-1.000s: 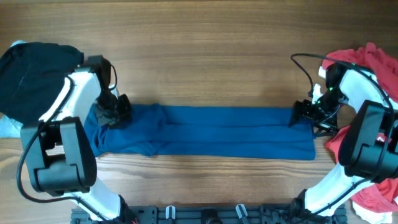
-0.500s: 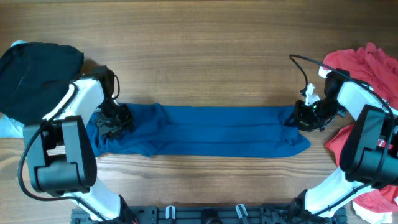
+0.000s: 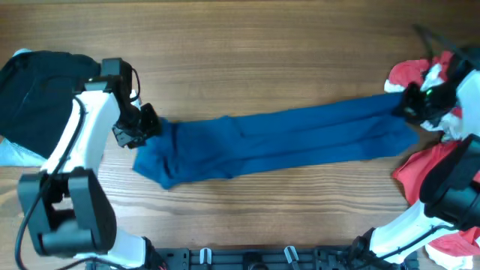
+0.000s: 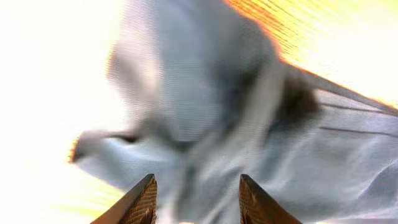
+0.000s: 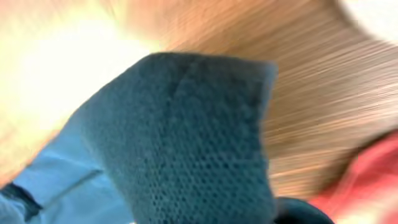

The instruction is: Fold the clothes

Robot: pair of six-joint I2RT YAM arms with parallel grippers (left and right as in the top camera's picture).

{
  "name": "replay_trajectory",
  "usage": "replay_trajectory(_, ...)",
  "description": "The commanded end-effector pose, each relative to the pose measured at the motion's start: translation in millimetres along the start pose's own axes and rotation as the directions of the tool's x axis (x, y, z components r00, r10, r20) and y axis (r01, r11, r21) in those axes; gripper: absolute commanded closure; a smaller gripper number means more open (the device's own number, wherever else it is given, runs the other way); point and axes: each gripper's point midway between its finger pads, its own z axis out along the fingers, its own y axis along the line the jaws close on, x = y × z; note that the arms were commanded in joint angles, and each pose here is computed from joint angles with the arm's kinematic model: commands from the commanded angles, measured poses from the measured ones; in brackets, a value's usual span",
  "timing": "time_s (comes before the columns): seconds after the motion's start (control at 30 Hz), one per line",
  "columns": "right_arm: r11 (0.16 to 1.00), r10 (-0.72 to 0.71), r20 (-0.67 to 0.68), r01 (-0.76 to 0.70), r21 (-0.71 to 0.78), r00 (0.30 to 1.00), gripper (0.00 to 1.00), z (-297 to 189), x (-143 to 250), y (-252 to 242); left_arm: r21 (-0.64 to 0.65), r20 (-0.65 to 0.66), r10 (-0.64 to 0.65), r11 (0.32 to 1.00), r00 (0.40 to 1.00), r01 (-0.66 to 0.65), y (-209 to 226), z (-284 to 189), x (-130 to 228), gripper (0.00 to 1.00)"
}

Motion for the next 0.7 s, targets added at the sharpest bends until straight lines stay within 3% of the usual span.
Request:
replay_trajectory(0.0,0.998,-0.034,0.013,0.033,0.06,0.999,0.96,-20.1,-0.5,17.3,0.022,0.018,0.01,1.0,1.0,-0.011,-4.7,-9.4,-0.3,0.57)
replay_trajectory(0.27,0.935,-0.317,-0.169,0.337,0.111,0.933,0.96,16.5,80.1,128.5,0.047,-0.009,0.009,0.999,1.0,-0.008,-8.4,-9.3,5.3,0.57)
replay_trajectory(0.53,0.858,-0.433,-0.276,0.486,0.165,0.858,0.94,68.0,142.4,161.7,0.042,-0.017,0.008,0.999,1.0,-0.007,-7.4,-9.3,7.4,0.58)
replay_trajectory(0.57,0.85,-0.447,-0.28,0.501,0.162,0.849,0.85,71.7,147.3,164.3,0.042,-0.017,0.008,0.999,1.0,-0.007,-7.4,-9.3,7.4,0.58)
replay_trajectory(0.6,0.846,-0.458,-0.285,0.511,0.151,0.842,0.6,73.4,151.7,167.7,0.042,-0.017,0.008,0.999,1.0,-0.007,-7.4,-9.3,7.4,0.58)
replay_trajectory(0.67,0.819,-0.546,-0.287,0.574,0.017,0.787,0.56,77.1,162.5,188.6,0.042,-0.017,0.008,0.999,1.0,-0.007,-7.4,-9.3,7.4,0.58)
